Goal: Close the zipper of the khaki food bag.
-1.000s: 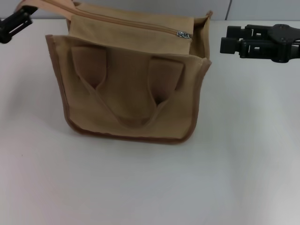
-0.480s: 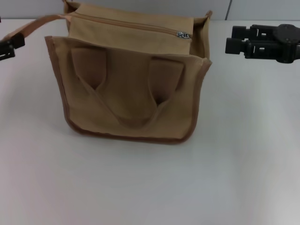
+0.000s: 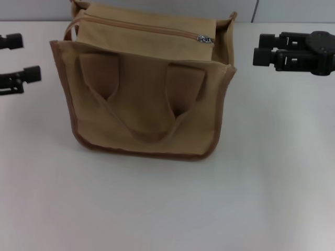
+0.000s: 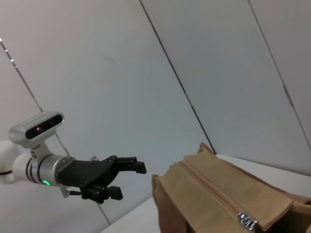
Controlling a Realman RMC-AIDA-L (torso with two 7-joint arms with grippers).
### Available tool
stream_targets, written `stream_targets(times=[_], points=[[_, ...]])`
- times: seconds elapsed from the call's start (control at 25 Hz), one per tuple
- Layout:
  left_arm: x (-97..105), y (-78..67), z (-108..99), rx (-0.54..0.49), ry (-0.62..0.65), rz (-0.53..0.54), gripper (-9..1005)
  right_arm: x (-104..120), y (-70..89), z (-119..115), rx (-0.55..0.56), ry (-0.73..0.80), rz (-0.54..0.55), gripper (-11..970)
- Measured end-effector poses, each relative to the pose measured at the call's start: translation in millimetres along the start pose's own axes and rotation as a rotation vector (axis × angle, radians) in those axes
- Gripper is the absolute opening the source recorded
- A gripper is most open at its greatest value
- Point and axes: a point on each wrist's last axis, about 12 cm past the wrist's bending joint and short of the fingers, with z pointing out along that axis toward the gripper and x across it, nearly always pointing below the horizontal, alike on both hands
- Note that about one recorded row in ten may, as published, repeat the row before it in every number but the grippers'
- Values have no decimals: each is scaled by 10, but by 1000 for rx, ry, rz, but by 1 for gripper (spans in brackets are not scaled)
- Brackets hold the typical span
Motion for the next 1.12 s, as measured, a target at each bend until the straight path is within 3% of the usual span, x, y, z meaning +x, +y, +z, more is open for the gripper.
stream_targets(times=[0.24, 0.32, 0.44, 0.48, 0.56, 0.68, 0.72, 0.76, 0.84, 0.92, 1.0, 1.12], points=[[-23, -102, 83, 113, -109, -17, 832, 117, 39, -22, -62, 1, -54, 774], [28, -144, 220, 190, -178, -72, 832, 194, 61, -58, -101, -26, -94, 774], [68, -163, 294, 223, -196, -100, 832, 326, 104, -110, -156, -88, -152, 774], [182, -250, 496, 307, -208, -144, 832, 379, 117, -116, -172, -108, -169, 774], [252, -325, 615, 356, -201, -163, 832, 567, 157, -115, -212, -156, -217, 774], [252, -325, 615, 356, -201, -163, 832, 700, 179, -112, -220, -180, -253, 774], [313, -397, 711, 396, -193, -175, 832, 765, 190, -105, -219, -185, -271, 774], [443, -564, 882, 474, -179, -185, 832, 892, 215, -85, -219, -188, -309, 774], [489, -618, 923, 494, -174, -184, 832, 1013, 237, -56, -220, -170, -335, 774], [643, -789, 1031, 540, -156, -165, 832, 1067, 242, -38, -218, -155, -344, 774], [760, -855, 1112, 528, -114, -146, 832, 1278, 243, 65, -210, -64, -355, 774], [809, -852, 1157, 507, -78, -138, 832, 1366, 231, 130, -212, 7, -351, 774]])
